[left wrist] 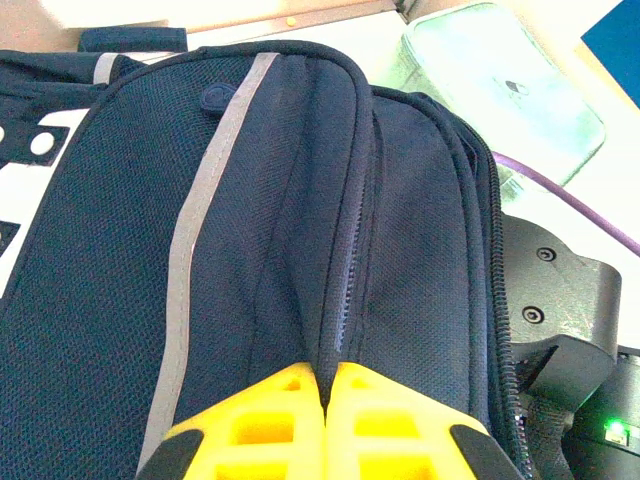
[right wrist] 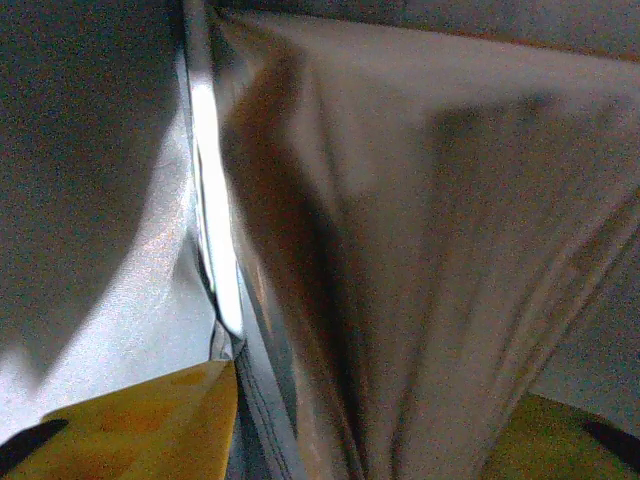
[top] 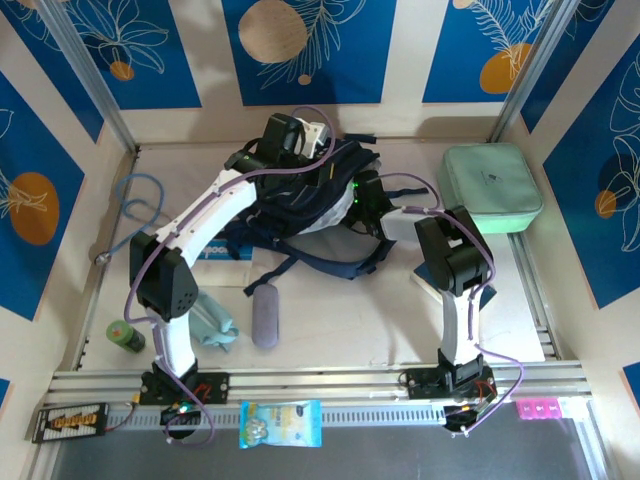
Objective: Pack the student bag
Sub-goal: Place the book in the student bag, then close the student bag at the center of the table.
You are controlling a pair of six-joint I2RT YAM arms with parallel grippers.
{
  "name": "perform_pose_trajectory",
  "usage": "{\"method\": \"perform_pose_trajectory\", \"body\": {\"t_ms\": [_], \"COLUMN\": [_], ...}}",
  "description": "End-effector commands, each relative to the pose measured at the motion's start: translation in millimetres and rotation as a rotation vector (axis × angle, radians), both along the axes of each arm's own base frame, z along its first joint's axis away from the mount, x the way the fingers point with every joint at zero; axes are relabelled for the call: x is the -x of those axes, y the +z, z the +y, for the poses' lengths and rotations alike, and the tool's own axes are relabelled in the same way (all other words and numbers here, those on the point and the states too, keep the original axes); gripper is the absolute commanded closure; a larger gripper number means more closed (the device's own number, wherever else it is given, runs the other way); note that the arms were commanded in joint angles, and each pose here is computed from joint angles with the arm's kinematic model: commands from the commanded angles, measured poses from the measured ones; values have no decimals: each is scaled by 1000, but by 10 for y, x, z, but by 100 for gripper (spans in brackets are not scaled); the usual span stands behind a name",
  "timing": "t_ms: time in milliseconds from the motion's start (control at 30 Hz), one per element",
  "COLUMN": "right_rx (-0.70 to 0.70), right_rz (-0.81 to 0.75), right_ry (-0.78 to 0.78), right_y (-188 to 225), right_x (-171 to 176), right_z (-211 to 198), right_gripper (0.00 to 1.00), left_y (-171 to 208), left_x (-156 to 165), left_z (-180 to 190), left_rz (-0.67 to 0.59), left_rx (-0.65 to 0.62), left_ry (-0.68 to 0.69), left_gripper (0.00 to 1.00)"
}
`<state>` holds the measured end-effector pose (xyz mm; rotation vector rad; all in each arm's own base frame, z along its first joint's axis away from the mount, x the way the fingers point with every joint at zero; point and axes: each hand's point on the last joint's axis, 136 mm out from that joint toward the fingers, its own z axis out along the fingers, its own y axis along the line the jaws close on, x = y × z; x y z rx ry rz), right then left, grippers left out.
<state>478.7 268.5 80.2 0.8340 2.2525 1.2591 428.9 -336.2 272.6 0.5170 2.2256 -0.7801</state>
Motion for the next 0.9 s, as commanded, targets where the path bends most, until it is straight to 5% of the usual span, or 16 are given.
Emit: {"method": "perform_pose_trajectory", "body": {"t_ms": [0,200,433,700,867], "right_rx": [4,31,-37,343,436], "right_rz": [-21,59,147,147,195], "right_ry": [12,-48,-84,-198,-231], "right_y": [312,565,554,405,278], "right_x": [114,504,1062,1746,1982], "right_z": [-119,-574,-941,-1749,-2157], "right_gripper": [40,32,36,33,33], "left_y": [483,402,246,-747,-1235], "left_x": [-72,-121,-131,22,199], "left_z": [-77,-67,-54,174,259], "left_rz": [-104,-105,-101,-20,76], "left_rx": [103,90,72,-122,-195], "left_ry": [-26,-26,-32,-45,-79], "left_gripper": [100,100,100,100,96]}}
